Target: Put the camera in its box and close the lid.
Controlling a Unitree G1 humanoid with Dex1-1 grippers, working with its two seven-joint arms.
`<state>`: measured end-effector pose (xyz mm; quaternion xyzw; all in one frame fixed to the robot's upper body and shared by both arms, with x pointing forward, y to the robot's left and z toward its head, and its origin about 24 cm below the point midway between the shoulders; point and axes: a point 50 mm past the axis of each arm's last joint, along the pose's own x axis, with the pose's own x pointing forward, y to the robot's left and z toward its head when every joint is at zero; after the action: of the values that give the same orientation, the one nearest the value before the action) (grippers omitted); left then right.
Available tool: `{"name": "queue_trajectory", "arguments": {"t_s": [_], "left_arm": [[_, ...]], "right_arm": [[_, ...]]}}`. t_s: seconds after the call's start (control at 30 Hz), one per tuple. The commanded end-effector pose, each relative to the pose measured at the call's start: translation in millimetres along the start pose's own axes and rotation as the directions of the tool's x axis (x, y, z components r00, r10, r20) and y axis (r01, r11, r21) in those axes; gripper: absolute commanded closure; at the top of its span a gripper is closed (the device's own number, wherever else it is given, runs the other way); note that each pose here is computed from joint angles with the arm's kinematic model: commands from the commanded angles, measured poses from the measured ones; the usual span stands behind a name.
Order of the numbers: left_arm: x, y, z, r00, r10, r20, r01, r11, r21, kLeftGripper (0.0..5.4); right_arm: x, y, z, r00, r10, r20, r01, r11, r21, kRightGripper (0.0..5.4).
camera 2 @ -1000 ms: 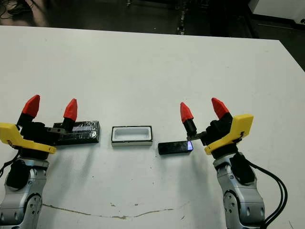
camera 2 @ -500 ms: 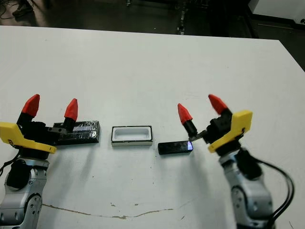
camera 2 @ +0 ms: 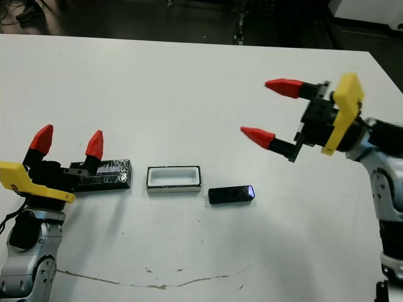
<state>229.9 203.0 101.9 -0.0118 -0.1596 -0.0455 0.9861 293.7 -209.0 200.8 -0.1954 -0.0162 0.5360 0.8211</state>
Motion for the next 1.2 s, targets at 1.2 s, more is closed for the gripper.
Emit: {"name": "queue_trajectory", "arguments": {"t_s": [1.2], "left_arm": [[1, 1.8, -2.6, 1.000, -0.004, -0.019, 0.003, 1.000, -0.027, 0.02]], "right_arm": [[38.2, 16.8, -40.8, 0.818, 0.446, -0.363, -0.425, 0.894, 0.139, 0.00]]}}
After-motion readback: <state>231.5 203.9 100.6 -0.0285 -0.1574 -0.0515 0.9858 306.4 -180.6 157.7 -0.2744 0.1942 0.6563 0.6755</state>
